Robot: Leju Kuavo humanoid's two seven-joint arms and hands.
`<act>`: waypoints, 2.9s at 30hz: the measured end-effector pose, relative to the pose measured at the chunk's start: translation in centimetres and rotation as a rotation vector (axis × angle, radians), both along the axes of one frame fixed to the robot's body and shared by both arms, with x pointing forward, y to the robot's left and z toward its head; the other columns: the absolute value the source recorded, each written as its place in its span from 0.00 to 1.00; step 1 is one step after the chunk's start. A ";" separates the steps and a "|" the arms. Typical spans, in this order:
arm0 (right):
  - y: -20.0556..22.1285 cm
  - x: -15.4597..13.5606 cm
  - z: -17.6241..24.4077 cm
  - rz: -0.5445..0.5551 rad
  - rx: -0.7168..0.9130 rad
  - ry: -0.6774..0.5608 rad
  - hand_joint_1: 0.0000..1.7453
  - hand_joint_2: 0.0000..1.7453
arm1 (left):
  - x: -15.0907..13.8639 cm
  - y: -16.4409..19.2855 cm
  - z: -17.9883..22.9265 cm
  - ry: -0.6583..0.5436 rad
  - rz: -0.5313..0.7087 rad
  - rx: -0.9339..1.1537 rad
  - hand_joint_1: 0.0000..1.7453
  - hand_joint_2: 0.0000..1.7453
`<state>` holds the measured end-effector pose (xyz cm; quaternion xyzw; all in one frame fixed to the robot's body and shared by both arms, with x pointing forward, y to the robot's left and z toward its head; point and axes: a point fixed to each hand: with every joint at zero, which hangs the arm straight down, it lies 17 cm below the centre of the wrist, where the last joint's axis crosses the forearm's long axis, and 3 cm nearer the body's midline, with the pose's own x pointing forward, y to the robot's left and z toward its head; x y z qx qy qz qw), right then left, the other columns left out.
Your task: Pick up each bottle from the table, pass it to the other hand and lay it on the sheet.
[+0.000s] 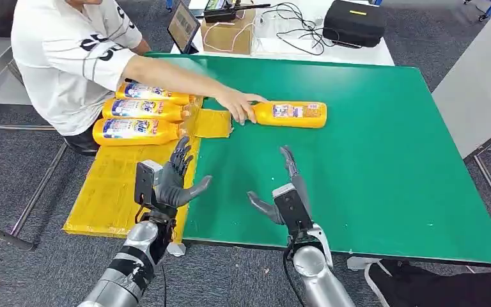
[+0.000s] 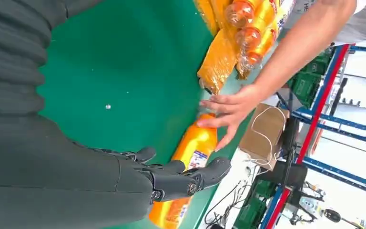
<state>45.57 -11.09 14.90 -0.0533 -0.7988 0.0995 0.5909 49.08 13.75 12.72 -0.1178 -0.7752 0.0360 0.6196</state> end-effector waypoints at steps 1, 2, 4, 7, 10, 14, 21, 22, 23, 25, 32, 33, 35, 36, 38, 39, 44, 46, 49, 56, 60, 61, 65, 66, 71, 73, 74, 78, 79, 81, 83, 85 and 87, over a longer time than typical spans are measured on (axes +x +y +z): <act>0.0 0.0 0.1 0.000 0.001 -0.001 0.00 1.00 | 0.0 0.0 0.0 0.000 0.001 0.000 0.00 1.00; 0.0 0.0 0.1 0.000 0.001 -0.002 0.00 1.00 | 0.0 0.0 0.0 0.000 0.001 0.000 0.00 1.00; 0.0 0.0 0.2 0.000 0.002 -0.004 0.00 1.00 | 0.0 0.0 0.0 0.001 0.001 0.000 0.00 1.00; 0.0 0.0 0.2 -0.001 0.002 -0.005 0.00 1.00 | -0.1 0.1 0.0 0.001 0.003 0.001 0.00 1.00; -0.1 -0.3 0.2 -0.002 0.002 -0.005 0.00 1.00 | -0.1 0.3 0.0 -0.002 0.017 0.020 0.00 1.00; -0.5 -1.1 -0.1 -0.009 -0.006 0.002 0.00 1.00 | -0.3 0.3 0.1 -0.002 0.031 0.041 0.00 1.00; -0.5 -2.1 0.0 -0.006 0.001 0.002 0.00 1.00 | -0.8 0.3 0.2 0.004 0.036 0.062 0.00 1.00; -0.5 -2.2 0.0 -0.004 0.001 0.001 0.00 1.00 | -0.8 0.3 0.2 0.003 0.036 0.062 0.00 1.00; -0.5 -2.2 0.1 -0.003 0.002 0.001 0.00 1.00 | -0.8 0.3 0.2 0.002 0.037 0.064 0.00 1.00; -0.3 -2.2 0.2 -0.001 0.008 0.001 0.00 1.00 | -0.7 0.5 0.5 -0.006 0.046 0.075 0.00 1.00; 0.1 -2.5 0.3 0.006 0.016 0.001 0.00 1.00 | -0.6 1.2 1.0 -0.012 0.061 0.108 0.00 1.00; 0.0 -2.5 0.3 0.005 0.015 0.002 0.00 1.00 | -0.5 1.4 1.0 -0.013 0.064 0.110 0.00 1.00; 0.1 -2.5 0.3 0.004 0.014 0.001 0.00 1.00 | -0.5 1.9 1.0 -0.016 0.071 0.108 0.00 1.00; 0.1 -2.5 0.3 0.005 0.011 -0.001 0.00 1.00 | -0.4 2.0 1.1 -0.020 0.072 0.106 0.00 1.00; 0.2 -2.6 0.4 0.005 0.005 -0.004 0.00 1.00 | -0.5 2.1 1.2 -0.026 0.070 0.105 0.00 1.00; 0.2 -2.6 0.4 0.006 0.005 -0.005 0.00 1.00 | -0.5 2.1 1.2 -0.027 0.069 0.106 0.00 1.00; 0.2 -2.6 0.4 0.002 0.005 -0.006 0.00 1.00 | -0.5 2.3 1.2 -0.032 0.067 0.104 0.00 1.00; 0.1 -2.5 0.3 0.000 0.007 -0.001 0.00 1.00 | -0.4 2.4 1.3 -0.040 0.076 0.103 0.00 1.00; 0.1 -2.5 0.2 -0.002 0.009 0.005 0.00 1.00 | -0.4 2.5 1.2 -0.039 0.079 0.103 0.00 1.00; 0.0 -2.5 0.2 -0.004 0.014 0.009 0.00 1.00 | -0.5 2.7 0.8 -0.036 0.090 0.110 0.00 1.00; -0.1 -2.7 -0.2 -0.007 0.011 0.015 0.00 1.00 | -0.6 2.7 0.7 -0.036 0.101 0.109 0.00 1.00; -0.2 -2.7 -0.3 -0.009 0.009 0.016 0.00 1.00 | -0.6 2.7 0.7 -0.037 0.106 0.109 0.00 1.00; -0.5 -2.8 -0.5 -0.012 0.003 0.018 0.00 1.00 | -0.6 2.5 0.8 -0.037 0.111 0.108 0.00 1.00; -0.5 -2.8 -0.5 -0.012 0.002 0.018 0.00 1.00 | -0.6 2.4 0.8 -0.036 0.113 0.106 0.00 1.00; -0.6 -2.8 -0.7 -0.013 -0.001 0.020 0.00 1.00 | -0.6 2.4 0.8 -0.036 0.113 0.105 0.00 1.00; -0.7 -2.8 -0.7 -0.013 -0.003 0.021 0.00 1.00 | -0.6 2.3 0.8 -0.037 0.114 0.104 0.00 1.00; -0.7 -2.9 -0.8 -0.014 -0.003 0.022 0.00 1.00 | -0.6 2.4 0.8 -0.037 0.116 0.107 0.00 1.00; -0.8 -3.0 -1.0 -0.022 -0.009 0.028 0.00 1.00 | -0.6 2.3 0.9 -0.049 0.135 0.145 0.00 1.00; -0.9 -3.1 -1.1 -0.024 -0.012 0.029 0.00 1.00 | -0.7 2.1 1.0 -0.052 0.136 0.151 0.00 1.00; -1.0 -3.4 -1.2 -0.026 -0.017 0.028 0.00 1.00 | -0.9 1.6 1.1 -0.067 0.135 0.169 0.00 1.00; -1.0 -3.5 -1.2 -0.027 -0.047 0.021 0.00 1.00 | -1.1 0.9 1.3 -0.076 0.128 0.173 0.00 0.00; -1.1 -3.4 -1.3 -0.027 -0.067 0.019 0.00 1.00 | -1.2 0.3 1.5 -0.084 0.115 0.175 0.00 0.00; -1.1 -3.4 -1.3 -0.024 -0.053 0.022 0.00 0.00 | -1.3 0.0 1.5 -0.087 0.118 0.181 0.00 0.00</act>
